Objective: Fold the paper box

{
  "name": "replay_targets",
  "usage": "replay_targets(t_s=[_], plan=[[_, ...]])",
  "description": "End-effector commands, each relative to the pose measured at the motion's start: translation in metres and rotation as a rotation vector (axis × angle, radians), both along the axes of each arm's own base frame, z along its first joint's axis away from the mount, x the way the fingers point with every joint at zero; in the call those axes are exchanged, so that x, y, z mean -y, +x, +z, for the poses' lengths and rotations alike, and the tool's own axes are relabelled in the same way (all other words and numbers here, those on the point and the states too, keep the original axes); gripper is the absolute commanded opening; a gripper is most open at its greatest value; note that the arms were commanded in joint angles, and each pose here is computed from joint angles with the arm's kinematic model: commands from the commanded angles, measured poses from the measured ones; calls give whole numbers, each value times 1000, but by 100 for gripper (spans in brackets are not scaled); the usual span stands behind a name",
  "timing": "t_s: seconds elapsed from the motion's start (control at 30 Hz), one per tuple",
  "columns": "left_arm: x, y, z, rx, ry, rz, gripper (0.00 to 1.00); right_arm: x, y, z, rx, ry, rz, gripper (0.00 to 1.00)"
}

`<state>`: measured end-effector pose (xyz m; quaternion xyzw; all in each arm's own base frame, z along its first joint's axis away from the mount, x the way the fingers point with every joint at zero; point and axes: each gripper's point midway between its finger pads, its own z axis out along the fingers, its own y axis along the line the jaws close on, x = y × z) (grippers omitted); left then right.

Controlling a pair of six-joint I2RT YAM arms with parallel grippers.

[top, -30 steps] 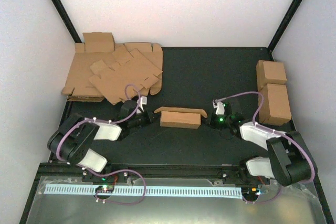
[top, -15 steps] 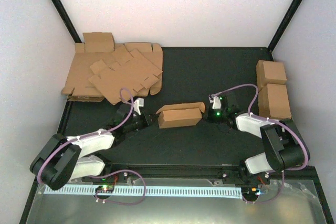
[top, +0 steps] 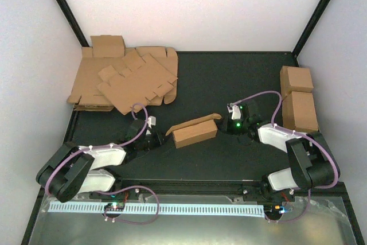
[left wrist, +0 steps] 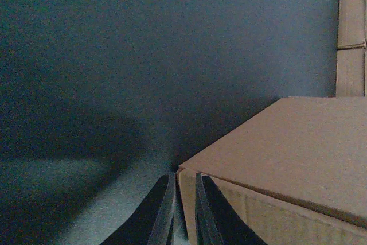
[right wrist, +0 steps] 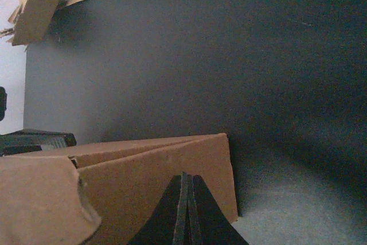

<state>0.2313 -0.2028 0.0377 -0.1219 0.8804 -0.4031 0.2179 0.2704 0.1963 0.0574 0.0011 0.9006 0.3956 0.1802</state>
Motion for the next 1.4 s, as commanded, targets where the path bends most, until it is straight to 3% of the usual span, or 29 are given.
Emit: replay_targets(t_s=[0.0, 0.2, 0.43, 0.6, 0.87, 0.97, 1.07, 1.2, 1.27, 1.37], plan=[[-4, 6, 4, 35, 40, 8, 13, 1, 9, 13, 63, -36, 14, 2], [-25, 0, 8, 56, 121, 38, 19, 15, 7, 11, 86, -110, -5, 2], [-38, -6, 55, 198, 218, -24, 33, 26, -9, 26, 132, -143, -7, 2], [-37, -14, 93, 296, 258, -121, 43, 26, -24, 54, 200, -104, 18, 2], [-19, -24, 133, 396, 202, -241, 58, -7, -47, 109, 309, 32, 128, 2], [-15, -24, 138, 422, 192, -269, 71, -21, -54, 128, 363, 92, 168, 2], [-23, -21, 139, 413, 219, -220, 98, -32, -59, 142, 411, 128, 204, 2], [-39, -16, 142, 412, 203, -84, 99, -46, -64, 141, 413, 150, 233, 2], [-27, -22, 154, 502, 137, -153, 99, -53, -66, 140, 412, 172, 240, 2], [-17, -28, 164, 543, 90, -207, 90, -62, -66, 139, 410, 209, 229, 2]])
